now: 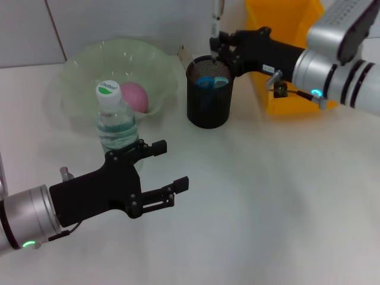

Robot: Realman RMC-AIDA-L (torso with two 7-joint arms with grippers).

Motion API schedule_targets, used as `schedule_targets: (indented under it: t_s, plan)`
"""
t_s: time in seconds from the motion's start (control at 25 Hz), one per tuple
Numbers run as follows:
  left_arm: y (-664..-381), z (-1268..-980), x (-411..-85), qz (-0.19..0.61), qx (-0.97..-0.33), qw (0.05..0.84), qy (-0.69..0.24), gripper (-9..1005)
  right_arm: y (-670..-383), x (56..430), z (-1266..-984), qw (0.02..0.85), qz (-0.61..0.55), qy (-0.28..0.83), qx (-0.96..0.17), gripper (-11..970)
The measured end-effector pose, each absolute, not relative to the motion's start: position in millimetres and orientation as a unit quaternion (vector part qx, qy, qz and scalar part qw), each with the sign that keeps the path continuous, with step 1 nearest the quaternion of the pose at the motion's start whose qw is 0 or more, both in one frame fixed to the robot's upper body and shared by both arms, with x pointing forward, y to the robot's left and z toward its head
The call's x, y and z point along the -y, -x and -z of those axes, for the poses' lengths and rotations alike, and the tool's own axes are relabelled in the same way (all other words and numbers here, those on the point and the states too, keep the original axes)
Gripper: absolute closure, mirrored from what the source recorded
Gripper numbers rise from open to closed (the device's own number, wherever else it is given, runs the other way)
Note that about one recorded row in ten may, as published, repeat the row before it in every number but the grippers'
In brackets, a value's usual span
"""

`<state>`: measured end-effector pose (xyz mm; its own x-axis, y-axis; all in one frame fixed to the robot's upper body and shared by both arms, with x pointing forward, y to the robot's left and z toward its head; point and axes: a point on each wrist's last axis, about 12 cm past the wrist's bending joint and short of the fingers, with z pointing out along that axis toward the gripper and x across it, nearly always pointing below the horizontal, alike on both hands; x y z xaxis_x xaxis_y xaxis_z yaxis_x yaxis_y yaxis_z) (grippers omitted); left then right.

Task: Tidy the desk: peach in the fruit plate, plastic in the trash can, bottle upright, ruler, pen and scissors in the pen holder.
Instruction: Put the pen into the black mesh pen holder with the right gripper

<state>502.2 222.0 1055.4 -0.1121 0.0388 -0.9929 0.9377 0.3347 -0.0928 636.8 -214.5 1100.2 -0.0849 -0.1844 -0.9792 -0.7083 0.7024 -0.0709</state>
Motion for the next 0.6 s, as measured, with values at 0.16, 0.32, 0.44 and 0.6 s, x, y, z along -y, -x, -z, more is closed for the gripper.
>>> schedule_targets:
  t_s: [0.16,0.32,0.44,0.6]
  plan:
    - [-503.0,-1055.8,-222.8,0.419,-0.619,0.535,-0.395,177,-639.2,210.4,-1098.9,0.586,-0.217,0.319,-0.713,777]
    - [-503.3,-1056.3,-223.9,0.419,-0.62,0.534,-0.393,177,-640.6,210.1,-1097.5,0.581,-0.213,0.314,-0.72,770]
    - [-503.2,-1056.4,-224.6,0.419,-0.62,0.534,-0.394,177,-640.6,209.4,-1095.8,0.576,-0.211,0.314,-0.725,764]
    - [-502.8,-1056.6,-225.1,0.42,-0.619,0.535,-0.393,178,-639.8,207.0,-1093.8,0.568,-0.213,0.317,-0.729,756]
